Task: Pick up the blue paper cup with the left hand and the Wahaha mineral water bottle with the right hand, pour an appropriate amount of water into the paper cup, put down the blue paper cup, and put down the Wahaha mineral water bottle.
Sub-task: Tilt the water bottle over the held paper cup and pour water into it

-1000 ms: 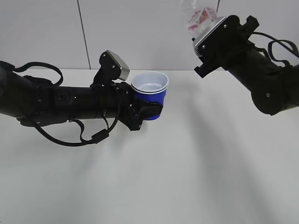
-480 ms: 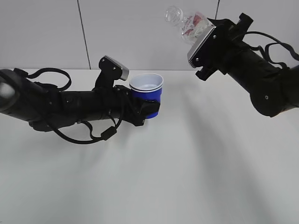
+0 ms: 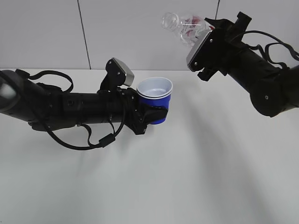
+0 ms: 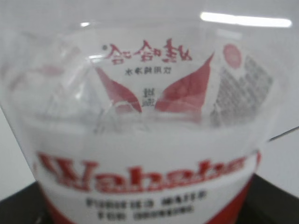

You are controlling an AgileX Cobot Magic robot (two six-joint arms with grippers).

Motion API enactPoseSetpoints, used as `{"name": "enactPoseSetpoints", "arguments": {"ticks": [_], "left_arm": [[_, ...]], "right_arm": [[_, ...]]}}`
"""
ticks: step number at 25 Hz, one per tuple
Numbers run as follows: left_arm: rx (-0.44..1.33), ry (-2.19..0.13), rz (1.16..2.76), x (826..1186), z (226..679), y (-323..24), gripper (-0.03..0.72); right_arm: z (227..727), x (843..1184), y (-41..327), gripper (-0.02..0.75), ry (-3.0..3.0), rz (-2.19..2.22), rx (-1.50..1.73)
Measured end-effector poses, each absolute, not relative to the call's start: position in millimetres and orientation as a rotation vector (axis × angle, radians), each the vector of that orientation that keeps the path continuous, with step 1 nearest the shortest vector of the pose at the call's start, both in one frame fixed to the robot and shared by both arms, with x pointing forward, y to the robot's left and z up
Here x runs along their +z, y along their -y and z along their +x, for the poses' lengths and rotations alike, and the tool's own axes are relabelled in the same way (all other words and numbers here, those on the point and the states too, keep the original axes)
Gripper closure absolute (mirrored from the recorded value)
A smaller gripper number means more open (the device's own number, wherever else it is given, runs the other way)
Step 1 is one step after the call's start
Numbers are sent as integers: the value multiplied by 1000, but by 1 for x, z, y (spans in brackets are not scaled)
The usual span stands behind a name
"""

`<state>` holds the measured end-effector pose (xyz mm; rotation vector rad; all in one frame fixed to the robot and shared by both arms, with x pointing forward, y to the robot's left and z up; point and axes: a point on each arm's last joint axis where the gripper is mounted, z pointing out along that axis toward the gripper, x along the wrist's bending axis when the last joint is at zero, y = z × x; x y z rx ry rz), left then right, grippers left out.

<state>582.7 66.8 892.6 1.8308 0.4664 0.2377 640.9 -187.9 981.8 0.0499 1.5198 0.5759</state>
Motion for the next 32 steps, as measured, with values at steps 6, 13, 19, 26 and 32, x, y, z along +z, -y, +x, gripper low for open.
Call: {"name": "enactPoseSetpoints", "arguments": {"ticks": [6, 13, 19, 26, 32], "left_arm": [[260, -419, 1817, 908, 582, -67, 316], [260, -416, 1832, 906, 582, -72, 316], [259, -410, 1835, 906, 581, -72, 316], [265, -425, 1832, 906, 582, -72, 316], [275, -457, 1832, 905, 584, -73, 316]], "right_arm": [[641, 982, 188, 265, -1512, 28, 555], [641, 982, 188, 265, -1509, -8, 516], [641, 982, 188, 265, -1504, -58, 464], [641, 981, 188, 265, -1507, -113, 402], [641, 981, 188, 265, -1505, -149, 364]]}}
